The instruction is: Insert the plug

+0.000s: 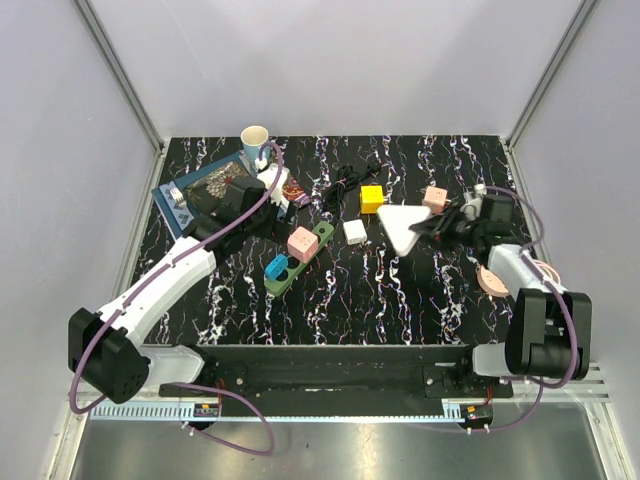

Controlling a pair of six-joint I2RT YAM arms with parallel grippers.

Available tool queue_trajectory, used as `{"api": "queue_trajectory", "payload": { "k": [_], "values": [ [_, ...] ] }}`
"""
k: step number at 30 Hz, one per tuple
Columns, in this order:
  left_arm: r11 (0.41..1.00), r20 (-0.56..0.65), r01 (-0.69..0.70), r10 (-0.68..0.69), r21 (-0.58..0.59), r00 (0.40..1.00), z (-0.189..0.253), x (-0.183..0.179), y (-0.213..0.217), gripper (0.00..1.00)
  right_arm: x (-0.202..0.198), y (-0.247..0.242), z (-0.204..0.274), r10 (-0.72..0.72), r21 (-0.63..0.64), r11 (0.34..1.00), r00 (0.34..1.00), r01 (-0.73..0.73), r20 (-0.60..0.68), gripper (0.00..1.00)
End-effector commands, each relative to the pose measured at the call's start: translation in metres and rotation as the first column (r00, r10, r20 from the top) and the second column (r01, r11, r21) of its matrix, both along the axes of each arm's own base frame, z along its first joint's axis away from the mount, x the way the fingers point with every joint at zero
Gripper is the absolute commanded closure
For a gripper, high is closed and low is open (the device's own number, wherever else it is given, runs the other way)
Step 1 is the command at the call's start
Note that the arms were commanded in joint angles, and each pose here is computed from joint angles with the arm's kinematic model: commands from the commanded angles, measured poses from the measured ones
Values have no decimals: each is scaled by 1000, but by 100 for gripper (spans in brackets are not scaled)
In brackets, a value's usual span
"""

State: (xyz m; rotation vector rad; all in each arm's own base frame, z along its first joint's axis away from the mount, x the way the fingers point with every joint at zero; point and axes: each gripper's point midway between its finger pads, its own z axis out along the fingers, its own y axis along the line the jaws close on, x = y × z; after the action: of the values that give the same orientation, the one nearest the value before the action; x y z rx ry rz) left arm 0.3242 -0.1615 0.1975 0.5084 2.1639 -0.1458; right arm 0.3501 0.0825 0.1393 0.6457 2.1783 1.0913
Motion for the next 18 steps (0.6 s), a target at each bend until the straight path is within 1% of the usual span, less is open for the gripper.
{"api": "queue_trajectory", "payload": {
  "k": [1, 2, 4, 5, 7, 9, 12, 13, 14, 15, 16, 17, 18],
  "values": [
    [998, 70, 56, -54, -28, 996, 28, 9, -11, 1, -44, 70, -7, 385, 71, 920, 923, -386, 27, 100],
    [998, 87, 62, -59, -32, 994, 31, 10, -12, 1, -53, 88, -23, 463, 86, 884, 886, -460, -9, 100],
    [997, 96, 74, -70, -35, 993, 30, 8, -13, 1, -57, 102, -27, 539, 96, 839, 842, -535, -12, 100],
    [996, 102, 83, -79, -32, 992, 31, 7, -13, 1, -66, 113, -41, 593, 100, 803, 804, -587, -42, 100],
    [995, 106, 93, -89, -33, 990, 32, 4, -13, 1, -68, 123, -44, 645, 111, 763, 762, -637, -54, 100],
    [994, 116, 104, -100, -35, 988, 34, 0, -12, 1, -79, 130, -63, 695, 117, 719, 712, -685, -105, 100],
    [991, 118, 128, -122, -40, 985, 30, -6, -13, 1, -84, 134, -78, 729, 126, 685, 671, -718, -138, 100],
    [990, 108, 136, -132, -39, 985, 25, -9, -14, 1, -80, 133, -81, 727, 113, 686, 671, -719, -146, 100],
    [990, 110, 139, -134, -36, 985, 25, -11, -13, 1, -85, 130, -91, 731, 107, 679, 657, -726, -183, 100],
    [990, 109, 139, -135, -34, 985, 24, -12, -12, 1, -83, 125, -98, 726, 74, 680, 655, -730, -209, 100],
    [990, 104, 140, -136, -31, 985, 22, -14, -11, 1, -81, 124, -99, 727, 57, 675, 650, -736, -221, 99],
    [990, 108, 141, -138, -29, 985, 22, -15, -10, 1, -85, 120, -106, 731, 49, 664, 633, -746, -256, 90],
    [989, 107, 144, -140, -33, 984, 22, -17, -10, 1, -84, 115, -112, 720, 19, 665, 634, -747, -284, 85]
  ]
}}
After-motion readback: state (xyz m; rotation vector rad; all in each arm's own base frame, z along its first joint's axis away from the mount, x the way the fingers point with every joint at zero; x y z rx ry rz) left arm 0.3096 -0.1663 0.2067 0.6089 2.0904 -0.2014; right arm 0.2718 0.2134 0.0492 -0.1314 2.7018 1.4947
